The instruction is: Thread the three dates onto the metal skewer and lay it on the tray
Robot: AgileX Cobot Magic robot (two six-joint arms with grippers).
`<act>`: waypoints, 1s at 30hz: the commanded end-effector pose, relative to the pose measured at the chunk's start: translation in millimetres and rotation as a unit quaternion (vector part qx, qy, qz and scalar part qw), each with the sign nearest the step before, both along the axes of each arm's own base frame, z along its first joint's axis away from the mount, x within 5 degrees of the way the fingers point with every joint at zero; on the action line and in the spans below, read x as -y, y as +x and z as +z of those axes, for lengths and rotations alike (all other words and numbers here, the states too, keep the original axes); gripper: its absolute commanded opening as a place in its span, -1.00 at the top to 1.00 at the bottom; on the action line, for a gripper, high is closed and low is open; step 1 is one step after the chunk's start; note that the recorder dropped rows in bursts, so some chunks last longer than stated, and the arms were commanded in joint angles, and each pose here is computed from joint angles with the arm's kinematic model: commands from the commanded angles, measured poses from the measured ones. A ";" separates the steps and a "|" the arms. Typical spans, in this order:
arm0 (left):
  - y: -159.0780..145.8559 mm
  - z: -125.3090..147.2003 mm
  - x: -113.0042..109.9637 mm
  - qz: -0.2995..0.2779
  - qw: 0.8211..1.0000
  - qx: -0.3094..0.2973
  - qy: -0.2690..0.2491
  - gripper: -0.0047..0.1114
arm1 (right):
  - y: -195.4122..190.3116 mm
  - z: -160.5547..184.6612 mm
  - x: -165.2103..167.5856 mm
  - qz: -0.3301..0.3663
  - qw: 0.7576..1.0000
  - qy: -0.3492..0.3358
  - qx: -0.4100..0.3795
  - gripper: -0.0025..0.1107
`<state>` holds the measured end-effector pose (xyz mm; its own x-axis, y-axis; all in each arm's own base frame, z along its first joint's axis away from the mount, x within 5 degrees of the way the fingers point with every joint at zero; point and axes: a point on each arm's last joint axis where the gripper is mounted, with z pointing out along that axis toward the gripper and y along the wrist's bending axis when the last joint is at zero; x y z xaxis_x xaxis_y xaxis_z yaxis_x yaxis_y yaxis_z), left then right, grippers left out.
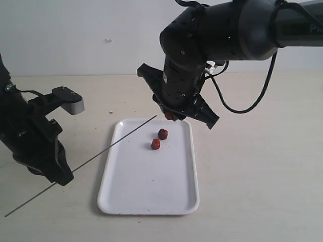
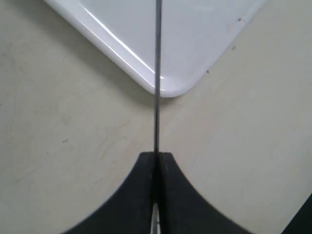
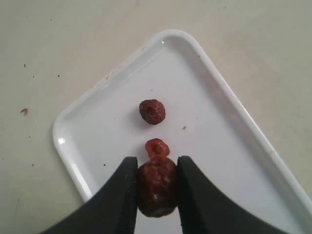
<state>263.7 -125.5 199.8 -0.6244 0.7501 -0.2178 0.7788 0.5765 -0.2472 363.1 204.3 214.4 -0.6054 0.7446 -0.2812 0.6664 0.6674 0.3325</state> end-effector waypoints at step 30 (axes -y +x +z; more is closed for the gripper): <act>-3.1 0.9 12.7 -0.001 1.000 0.007 -0.018 0.92 | 2.9 2.1 1.7 -0.007 1.000 -0.014 0.022 0.47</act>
<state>261.3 -135.6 200.3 -0.6118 0.7532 -0.2415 0.7894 0.5617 -0.2476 365.5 201.4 215.6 -0.5740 0.7562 -0.3141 0.6763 0.6541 0.3388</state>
